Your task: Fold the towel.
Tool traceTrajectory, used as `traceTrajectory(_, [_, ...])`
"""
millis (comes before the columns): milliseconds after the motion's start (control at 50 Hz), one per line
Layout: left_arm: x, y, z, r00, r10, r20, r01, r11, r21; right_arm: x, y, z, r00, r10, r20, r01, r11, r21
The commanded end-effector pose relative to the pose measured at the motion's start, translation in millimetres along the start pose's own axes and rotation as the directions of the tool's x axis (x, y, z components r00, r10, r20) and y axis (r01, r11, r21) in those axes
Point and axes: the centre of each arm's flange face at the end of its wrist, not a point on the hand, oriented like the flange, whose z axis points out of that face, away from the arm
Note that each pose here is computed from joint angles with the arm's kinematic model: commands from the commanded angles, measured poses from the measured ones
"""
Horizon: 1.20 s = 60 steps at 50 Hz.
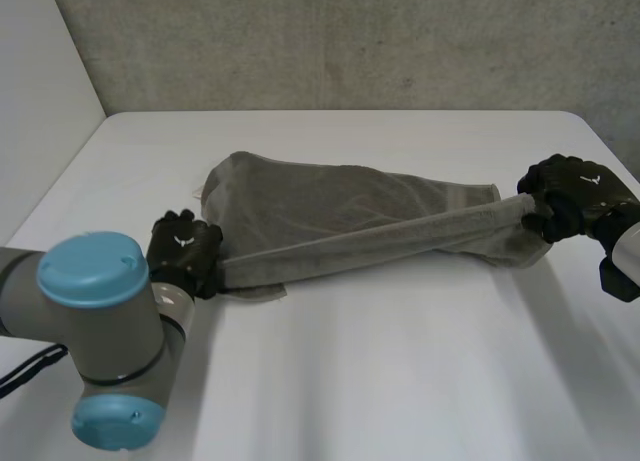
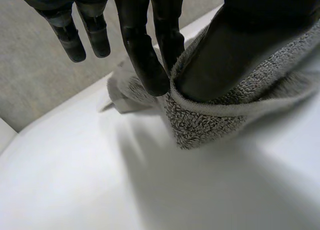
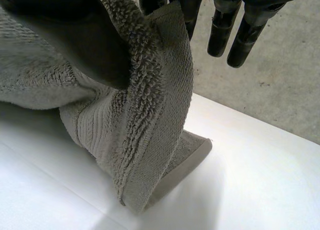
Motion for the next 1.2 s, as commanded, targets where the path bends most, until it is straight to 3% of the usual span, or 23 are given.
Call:
traceTrajectory(20, [-18.6, -64.0, -7.0, 1.000, -0.022, -0.007, 0.023, 0.981, 0.194, -1.2, -41.1, -11.5, 0.999, -0.050, 0.003, 0.050, 0.993, 0.105])
traceTrajectory(100, [-26.6, -105.5, -23.3, 0.999, -0.027, -0.018, 0.032, 0.947, 0.319, 0.2, -67.4, -19.8, 0.997, -0.071, 0.007, 0.069, 0.983, 0.169])
traceTrajectory(140, [-38.7, -146.6, -46.0, 0.999, -0.041, -0.008, 0.040, 0.895, 0.444, -0.1, -84.1, -25.4, 0.997, -0.081, 0.005, 0.078, 0.974, 0.215])
traceTrajectory(220, [-48.3, -160.3, -55.7, 0.999, -0.046, 0.009, 0.036, 0.870, 0.492, -1.0, -81.0, -25.4, 0.997, -0.076, 0.017, 0.071, 0.976, 0.207])
traceTrajectory(320, [-48.4, -127.5, -29.4, 0.999, 0.006, 0.035, -0.019, 0.923, 0.384, 1.5, -52.0, -15.9, 0.999, -0.041, 0.024, 0.038, 0.992, 0.123])
traceTrajectory(400, [-42.2, -65.1, -1.6, 0.990, 0.135, 0.038, -0.140, 0.972, 0.187, 6.3, -28.1, -3.0, 0.999, -0.024, 0.025, 0.022, 0.998, 0.050])
traceTrajectory(460, [-32.8, -32.5, 4.5, 0.979, 0.203, 0.009, -0.203, 0.975, 0.093, 7.3, -26.1, -1.9, 0.999, -0.035, 0.022, 0.034, 0.998, 0.043])
traceTrajectory(620, [-22.9, 8.6, 5.1, 0.973, 0.227, -0.029, -0.228, 0.973, -0.026, 4.3, -20.6, -1.4, 0.999, -0.034, 0.036, 0.033, 0.999, 0.028])
traceTrajectory(780, [-33.2, 10.4, 6.9, 0.970, 0.236, 0.061, -0.232, 0.971, -0.059, 4.6, -19.6, -1.6, 0.999, -0.035, 0.031, 0.034, 0.999, 0.024])
traceTrajectory(960, [-31.6, 15.3, -6.2, 0.970, 0.239, 0.044, -0.235, 0.969, -0.081, 0.7, -15.8, -2.8, 0.999, -0.030, 0.039, 0.029, 0.999, 0.013])
traceTrajectory(1200, [-18.6, -7.0, -48.2, 0.972, 0.234, -0.012, -0.234, 0.972, 0.013, -0.3, -12.2, -2.7, 0.999, -0.026, 0.046, 0.026, 1.000, 0.004])
